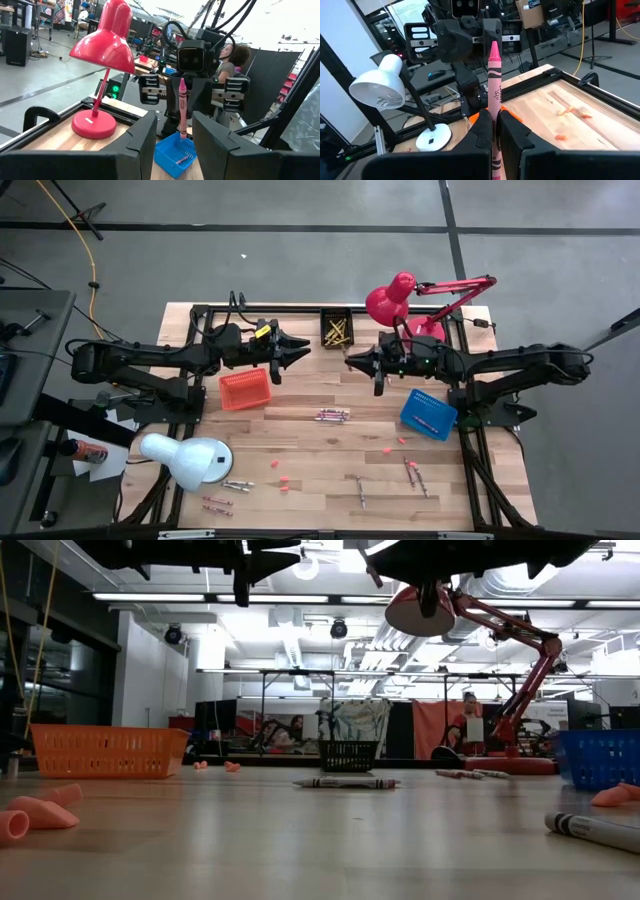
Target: Sort crayons
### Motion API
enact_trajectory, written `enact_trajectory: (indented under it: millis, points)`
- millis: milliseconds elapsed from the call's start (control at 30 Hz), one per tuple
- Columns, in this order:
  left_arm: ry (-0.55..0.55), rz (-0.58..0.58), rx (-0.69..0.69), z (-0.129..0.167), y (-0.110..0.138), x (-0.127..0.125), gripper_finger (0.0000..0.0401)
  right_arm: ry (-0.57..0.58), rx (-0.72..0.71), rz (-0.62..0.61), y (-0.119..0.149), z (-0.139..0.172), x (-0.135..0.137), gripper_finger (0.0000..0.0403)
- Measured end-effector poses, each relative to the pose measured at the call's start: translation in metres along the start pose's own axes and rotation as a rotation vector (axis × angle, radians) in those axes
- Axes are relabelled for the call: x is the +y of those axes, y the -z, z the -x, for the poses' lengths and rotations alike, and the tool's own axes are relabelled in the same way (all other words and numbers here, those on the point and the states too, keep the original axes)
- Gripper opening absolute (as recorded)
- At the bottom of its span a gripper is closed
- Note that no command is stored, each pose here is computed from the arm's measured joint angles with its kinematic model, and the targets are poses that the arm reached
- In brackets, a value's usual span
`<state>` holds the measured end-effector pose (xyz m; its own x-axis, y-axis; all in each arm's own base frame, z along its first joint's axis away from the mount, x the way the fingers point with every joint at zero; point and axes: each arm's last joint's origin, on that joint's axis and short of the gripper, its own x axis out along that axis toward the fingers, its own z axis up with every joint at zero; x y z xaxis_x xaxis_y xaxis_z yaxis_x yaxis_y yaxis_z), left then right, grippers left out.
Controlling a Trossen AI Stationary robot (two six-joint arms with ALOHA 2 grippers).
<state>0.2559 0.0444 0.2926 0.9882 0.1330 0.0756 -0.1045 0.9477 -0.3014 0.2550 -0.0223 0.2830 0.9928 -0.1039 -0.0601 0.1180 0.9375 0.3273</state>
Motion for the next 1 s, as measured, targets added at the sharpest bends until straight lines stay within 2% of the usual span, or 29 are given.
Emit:
enact_trajectory:
  millis: [267,333,433,567,700,800,867,1000]
  points:
    - [-0.001,0.0,0.003,0.0,0.0,0.0,0.011,-0.022,0.022,-0.006,0.002,0.0,0.0,0.0001]
    - [-0.005,0.001,0.015,0.0,0.001,0.0,0.011,-0.054,0.067,-0.03,0.005,0.0,0.001,0.0001]
    - [-0.012,0.003,0.035,0.0,0.003,0.001,0.011,-0.123,0.233,-0.111,0.018,0.002,0.003,0.0001]
    - [-0.014,0.003,0.042,0.0,0.004,0.001,0.011,-0.16,0.563,-0.251,0.048,0.013,0.015,0.0001]
    - [-0.019,-0.009,0.04,0.0,0.004,0.002,0.011,-0.076,0.889,-0.328,0.077,0.034,0.031,0.0001]
    - [-0.025,-0.034,0.04,0.0,0.004,0.004,0.011,0.023,1.065,-0.357,0.09,0.054,0.039,0.0001]
    - [-0.033,-0.034,0.038,0.0,0.003,0.005,0.011,0.123,1.13,-0.359,0.094,0.068,0.042,0.0001]
    - [-0.035,-0.026,0.037,0.0,0.003,0.005,0.011,0.287,1.165,-0.373,0.093,0.093,0.045,0.0001]
